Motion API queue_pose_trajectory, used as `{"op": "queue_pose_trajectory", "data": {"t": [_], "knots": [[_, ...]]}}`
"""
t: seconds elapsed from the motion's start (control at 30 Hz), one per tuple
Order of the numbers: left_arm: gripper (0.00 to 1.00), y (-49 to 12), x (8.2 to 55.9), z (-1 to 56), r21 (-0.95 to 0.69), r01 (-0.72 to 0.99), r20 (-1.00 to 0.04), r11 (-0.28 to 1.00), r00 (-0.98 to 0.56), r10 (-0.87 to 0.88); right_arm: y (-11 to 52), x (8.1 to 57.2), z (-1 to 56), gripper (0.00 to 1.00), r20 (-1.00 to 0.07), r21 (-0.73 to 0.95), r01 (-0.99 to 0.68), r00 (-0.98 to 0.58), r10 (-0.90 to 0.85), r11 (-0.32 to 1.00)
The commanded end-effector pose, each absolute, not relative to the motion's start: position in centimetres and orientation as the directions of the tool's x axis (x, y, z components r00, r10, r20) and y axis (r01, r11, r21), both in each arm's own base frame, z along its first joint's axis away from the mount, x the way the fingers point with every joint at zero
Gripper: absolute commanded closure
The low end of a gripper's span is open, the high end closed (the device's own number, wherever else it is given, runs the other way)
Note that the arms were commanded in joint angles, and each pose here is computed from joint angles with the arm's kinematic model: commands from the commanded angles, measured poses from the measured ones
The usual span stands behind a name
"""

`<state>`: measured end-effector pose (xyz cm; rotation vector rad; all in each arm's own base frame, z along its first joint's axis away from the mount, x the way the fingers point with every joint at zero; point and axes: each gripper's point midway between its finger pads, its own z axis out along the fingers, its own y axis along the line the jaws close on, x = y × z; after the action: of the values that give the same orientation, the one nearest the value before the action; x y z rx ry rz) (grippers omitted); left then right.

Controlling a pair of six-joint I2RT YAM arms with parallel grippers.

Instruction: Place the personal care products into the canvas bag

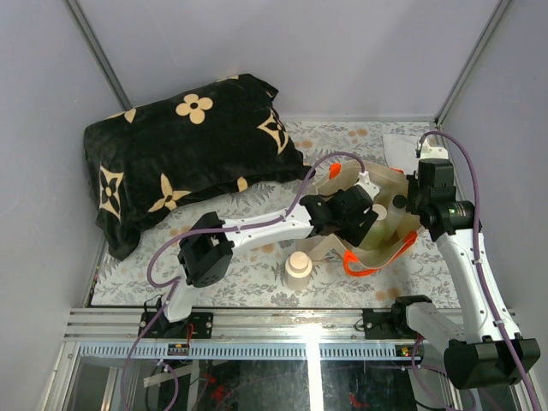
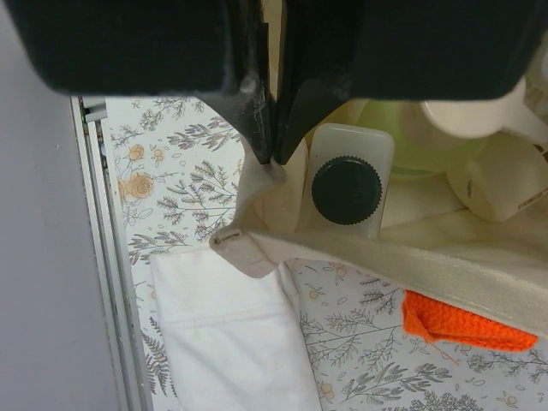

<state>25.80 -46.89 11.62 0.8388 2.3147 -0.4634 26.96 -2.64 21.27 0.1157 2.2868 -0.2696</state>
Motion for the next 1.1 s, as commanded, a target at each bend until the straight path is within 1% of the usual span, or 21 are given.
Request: {"op": "queue_pose_trajectory", "data": {"t": [0.0,0.03,0.07,0.1,0.17,0.3,0.43,0.53,0.57,0.7,0.87,0.93,1.0,1.07], "knots": [[1.0,-45.2,29.3,10.1,-0.108,0.606,-0.675,0.788,-0.627,0.39,-2.7,25.3,19.5,0.94,-0.683,-0.175,0.148,-0.73,-0.012,0.973],[1.0,-45.1,29.4,10.1,-0.114,0.605,-0.675,0.788,-0.629,0.385,-2.7,25.3,19.6,0.94,-0.684,-0.176,0.148,-0.729,-0.013,0.973],[0.98,-45.0,29.5,10.1,-0.113,0.606,-0.677,0.788,-0.627,0.386,-2.7,25.3,19.6,0.94,-0.684,-0.176,0.148,-0.729,-0.013,0.973],[0.93,-44.9,29.6,10.1,-0.108,0.608,-0.678,0.787,-0.624,0.389,-2.7,25.3,19.5,0.94,-0.682,-0.177,0.147,-0.731,-0.014,0.973],[0.79,-44.9,29.5,10.3,-0.109,0.614,-0.679,0.782,-0.62,0.392,-2.7,25.3,19.5,0.94,-0.682,-0.177,0.148,-0.731,-0.013,0.973],[0.46,-44.8,29.0,11.7,-0.126,0.629,-0.69,0.767,-0.611,0.388,-2.7,25.4,19.5,0.94,-0.681,-0.176,0.148,-0.732,-0.012,0.973],[0.23,-44.6,28.6,13.9,-0.131,0.646,-0.706,0.752,-0.593,0.386,-2.7,25.5,19.3,0.94,-0.679,-0.177,0.146,-0.734,-0.013,0.973],[0.02,-44.9,28.0,16.6,-0.166,0.674,-0.729,0.72,-0.576,0.371,-2.6,25.6,19.3,0.94,-0.678,-0.174,0.143,-0.735,-0.014,0.974],[0.0,-45.1,27.8,17.7,-0.181,0.684,-0.739,0.707,-0.569,0.361,-2.5,25.6,19.3,0.94,-0.678,-0.172,0.141,-0.735,-0.013,0.975],[0.0,-45.6,26.8,22.0,-0.24,0.72,-0.779,0.651,-0.543,0.313,-2.5,25.7,19.2,0.94,-0.675,-0.171,0.139,-0.738,-0.013,0.975],[0.0,-45.7,26.0,30.0,-0.3,0.751,-0.853,0.588,-0.487,0.186,-2.5,25.8,19.2,0.94,-0.675,-0.17,0.137,-0.738,-0.014,0.976],[0.0,-44.9,25.8,33.8,-0.306,0.757,-0.884,0.577,-0.451,0.122,-2.4,25.9,19.1,0.94,-0.673,-0.169,0.135,-0.74,-0.014,0.976],[0.0,-43.6,25.3,36.5,-0.3,0.758,-0.901,0.58,-0.425,0.089,-2.3,26.1,19.2,0.94,-0.673,-0.164,0.131,-0.74,-0.013,0.978],[0.0,-41.8,24.6,36.9,-0.281,0.752,-0.9,0.597,-0.423,0.109,-2.2,26.3,19.2,0.94,-0.667,-0.162,0.128,-0.745,-0.013,0.979]]}}
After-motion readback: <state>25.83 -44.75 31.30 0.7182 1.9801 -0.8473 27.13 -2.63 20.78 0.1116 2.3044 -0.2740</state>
